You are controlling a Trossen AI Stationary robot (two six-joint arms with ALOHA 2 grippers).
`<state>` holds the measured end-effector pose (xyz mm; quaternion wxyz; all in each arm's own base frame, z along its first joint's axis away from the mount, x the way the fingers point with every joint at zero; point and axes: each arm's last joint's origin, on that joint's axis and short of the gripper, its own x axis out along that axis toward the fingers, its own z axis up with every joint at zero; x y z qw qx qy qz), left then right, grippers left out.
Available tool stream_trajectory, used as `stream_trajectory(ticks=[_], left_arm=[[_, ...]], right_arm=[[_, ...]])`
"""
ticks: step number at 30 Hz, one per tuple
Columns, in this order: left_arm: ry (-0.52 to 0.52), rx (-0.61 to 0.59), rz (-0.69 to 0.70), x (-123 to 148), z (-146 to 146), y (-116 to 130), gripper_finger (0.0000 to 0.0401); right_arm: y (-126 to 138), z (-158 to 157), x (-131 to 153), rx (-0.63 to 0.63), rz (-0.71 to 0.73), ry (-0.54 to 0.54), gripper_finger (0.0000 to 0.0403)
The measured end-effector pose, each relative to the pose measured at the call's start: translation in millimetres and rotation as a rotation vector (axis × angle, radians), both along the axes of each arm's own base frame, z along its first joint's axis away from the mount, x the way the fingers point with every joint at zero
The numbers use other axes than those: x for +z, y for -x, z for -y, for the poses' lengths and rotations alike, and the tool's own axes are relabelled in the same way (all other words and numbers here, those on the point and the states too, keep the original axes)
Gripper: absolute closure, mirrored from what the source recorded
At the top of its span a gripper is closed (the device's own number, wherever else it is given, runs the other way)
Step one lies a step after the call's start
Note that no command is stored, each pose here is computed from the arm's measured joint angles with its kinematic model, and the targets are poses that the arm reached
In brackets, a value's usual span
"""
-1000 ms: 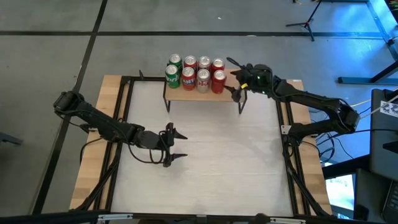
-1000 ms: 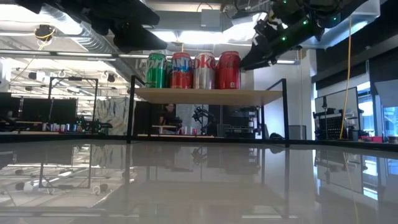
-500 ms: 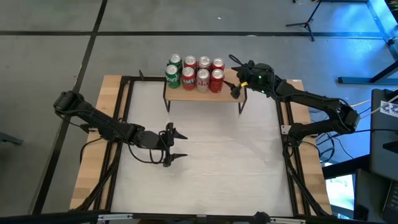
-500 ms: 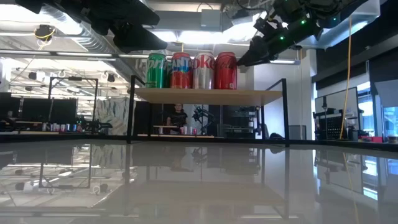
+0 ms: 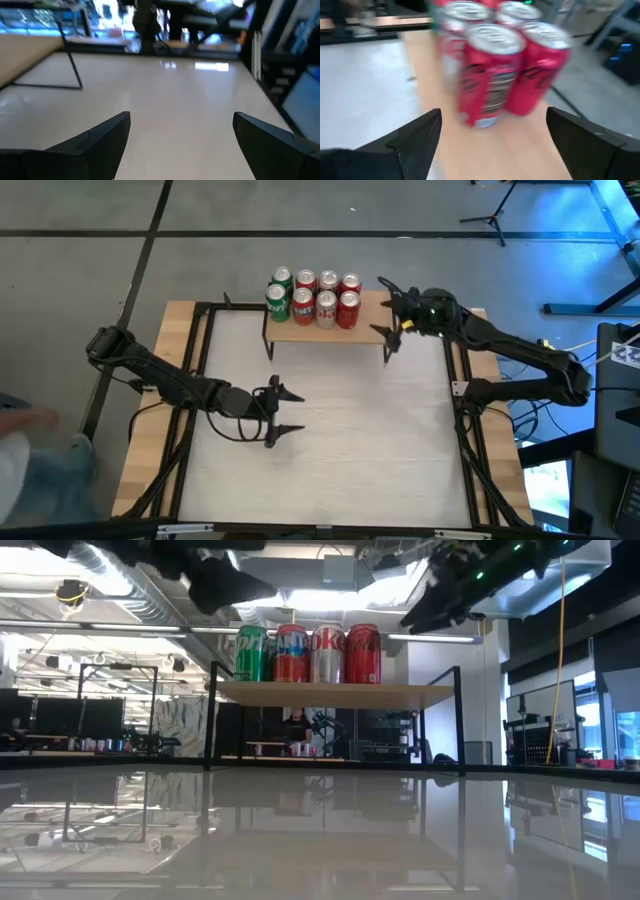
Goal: Place canned beverage on shelf
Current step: Return to Home Position
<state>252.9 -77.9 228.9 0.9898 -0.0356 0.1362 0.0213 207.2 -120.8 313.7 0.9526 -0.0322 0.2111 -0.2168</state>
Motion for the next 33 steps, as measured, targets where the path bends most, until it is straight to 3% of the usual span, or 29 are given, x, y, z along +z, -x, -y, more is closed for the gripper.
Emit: stream_trajectory(ticks=[5,10,16,25,33], left_arm=[[-0.032,0.069,0.074,7.1,-6.3,-3.1,0.0058],[-0.072,0.119,0.055,5.5,-13.5,-4.2,0.0058],[-0.118,0.143,-0.014,-0.8,-22.3,-4.5,0.009],[-0.115,0.108,-0.072,-5.4,-44.2,-8.0,0.0246],[-0.143,0.118,-0.087,-6.8,-47.5,-7.8,0.0382]], right_arm=[[1.5,-29.4,3.5,0.104,-0.005,-0.073,0.0047],[-11.0,-54.5,-0.2,0.19,-0.024,-0.095,0.0049],[-19.2,-79.7,-14.1,0.236,-0.026,-0.091,0.0101],[-4.6,-100.3,-57.3,0.255,0.011,-0.14,0.0243],[22.7,-103.6,-69.3,0.243,0.087,-0.176,0.0317]])
